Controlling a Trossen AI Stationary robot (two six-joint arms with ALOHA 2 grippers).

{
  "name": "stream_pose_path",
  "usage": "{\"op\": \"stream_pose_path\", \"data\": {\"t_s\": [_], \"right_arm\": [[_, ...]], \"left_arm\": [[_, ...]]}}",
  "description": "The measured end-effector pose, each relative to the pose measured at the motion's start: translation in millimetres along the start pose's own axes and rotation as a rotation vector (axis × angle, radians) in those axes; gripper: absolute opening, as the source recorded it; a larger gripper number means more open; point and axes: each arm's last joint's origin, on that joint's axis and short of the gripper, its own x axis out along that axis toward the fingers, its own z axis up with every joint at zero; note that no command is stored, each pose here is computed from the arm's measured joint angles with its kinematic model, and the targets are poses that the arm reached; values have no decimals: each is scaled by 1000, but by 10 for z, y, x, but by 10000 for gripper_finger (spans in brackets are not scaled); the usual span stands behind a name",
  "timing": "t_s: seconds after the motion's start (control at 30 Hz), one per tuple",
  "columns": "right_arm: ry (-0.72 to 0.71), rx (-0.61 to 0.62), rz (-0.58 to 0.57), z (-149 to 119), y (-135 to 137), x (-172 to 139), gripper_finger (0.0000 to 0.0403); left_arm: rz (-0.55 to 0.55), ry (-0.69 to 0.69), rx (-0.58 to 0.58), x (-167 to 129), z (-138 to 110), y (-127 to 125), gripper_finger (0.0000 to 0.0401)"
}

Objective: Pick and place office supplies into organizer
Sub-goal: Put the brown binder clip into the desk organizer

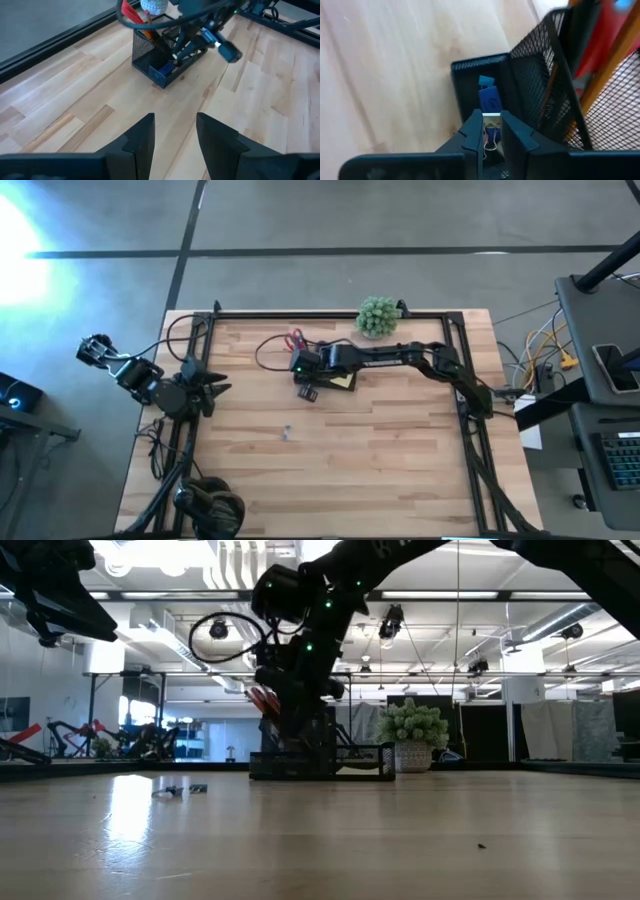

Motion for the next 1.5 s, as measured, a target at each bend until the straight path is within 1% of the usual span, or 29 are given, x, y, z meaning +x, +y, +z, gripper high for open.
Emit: {"op": "stream_pose_path", "data": {"t_s": [0.1,0.2,0.27,0.4,0.53,0.73,0.83,0.97,1.03,1.13,1.2,1.33,1.4,1.5], "right_arm": [[19,-1,-14,-27,-1,80,50],[26,-5,-82,-54,-2,147,68],[24,6,-104,-58,-3,149,83],[21,10,-101,-48,-9,116,118],[7,14,-53,-18,-6,-1,154],[3,15,-48,-9,-11,-47,196],[-4,17,-48,0,-17,-75,202],[5,54,-72,-16,-24,-73,195],[3,62,-58,-11,-25,-90,190],[9,68,11,0,-33,-115,184],[16,67,9,-14,-31,-105,180],[40,-34,2,-57,1,-62,178],[26,-130,-46,-59,48,-77,180],[-8,-325,-160,-57,138,-98,184]], "left_arm": [[0,0,-1,0,0,0,130],[1,0,-2,0,0,1,130],[0,0,-2,0,0,1,130],[1,1,0,1,-1,0,130],[2,1,0,2,-1,-1,130],[2,1,1,1,-1,0,130],[2,1,1,1,-1,0,130],[2,1,1,1,-1,0,130],[2,1,1,1,-1,0,130],[2,1,1,1,-1,0,130],[2,1,2,1,-1,-1,130],[2,2,1,1,-1,-1,130],[2,2,1,1,-1,-1,130],[2,2,2,1,-2,-1,130]]}}
